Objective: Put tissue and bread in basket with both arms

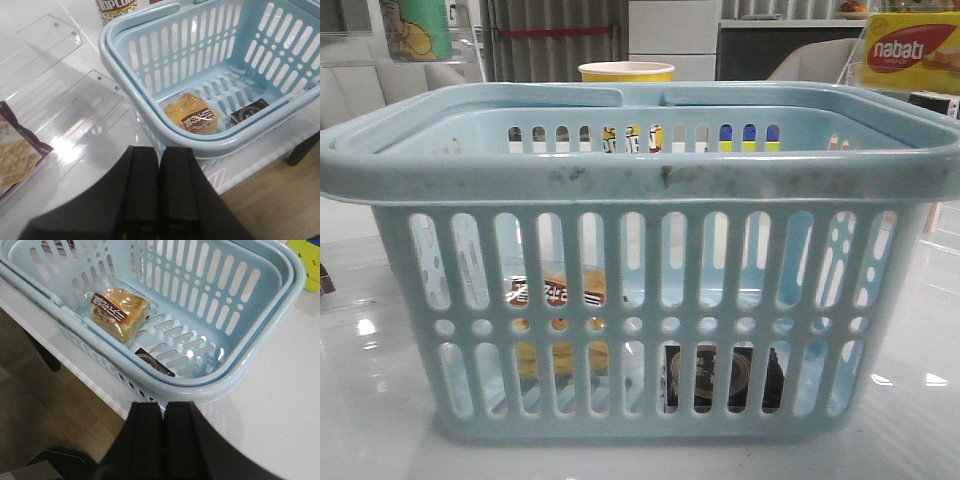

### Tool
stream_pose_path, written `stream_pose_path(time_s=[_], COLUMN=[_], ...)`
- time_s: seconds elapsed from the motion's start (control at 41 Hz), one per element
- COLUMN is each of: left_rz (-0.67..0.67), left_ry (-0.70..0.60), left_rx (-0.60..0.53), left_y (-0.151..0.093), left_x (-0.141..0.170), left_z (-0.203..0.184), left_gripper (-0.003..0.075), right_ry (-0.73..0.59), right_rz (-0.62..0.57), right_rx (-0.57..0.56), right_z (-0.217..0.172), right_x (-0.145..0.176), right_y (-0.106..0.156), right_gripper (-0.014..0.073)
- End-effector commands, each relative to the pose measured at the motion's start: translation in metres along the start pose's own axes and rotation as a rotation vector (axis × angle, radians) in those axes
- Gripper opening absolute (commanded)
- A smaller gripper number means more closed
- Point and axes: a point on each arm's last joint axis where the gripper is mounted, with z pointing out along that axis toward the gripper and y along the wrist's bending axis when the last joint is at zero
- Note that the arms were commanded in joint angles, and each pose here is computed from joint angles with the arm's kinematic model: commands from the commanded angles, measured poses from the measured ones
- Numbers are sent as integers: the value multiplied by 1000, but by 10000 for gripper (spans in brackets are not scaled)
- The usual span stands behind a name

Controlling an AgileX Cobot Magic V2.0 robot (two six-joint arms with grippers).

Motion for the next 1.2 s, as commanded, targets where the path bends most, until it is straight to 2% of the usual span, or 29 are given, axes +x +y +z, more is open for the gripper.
stream_pose_path(time_s=[0.0,0.098,0.171,0.366,0.756,1.171], left_rz=[-53,-149,-170,-176,-146,-137], left_ry=[-118,-278,-389,-539,-689,-705], left_rx=[-83,-240,-339,-463,-502,-501], left_y=[9,23,27,25,22,22], left_x=[-6,14,33,86,139,143], left_z=[-6,-6,-7,0,28,31], left_gripper=[93,93,93,94,93,93], right_ry=[-101,-101,-101,-101,-101,-96], right_rz=[-2,-2,-2,-2,-2,-2], right_rx=[20,20,20,20,20,20], right_z=[-6,-6,-6,-6,-6,-5], right_x=[-13,-13,-13,-13,-13,-13], right_y=[-2,-2,-2,-2,-2,-2], right_gripper=[57,57,57,57,57,57])
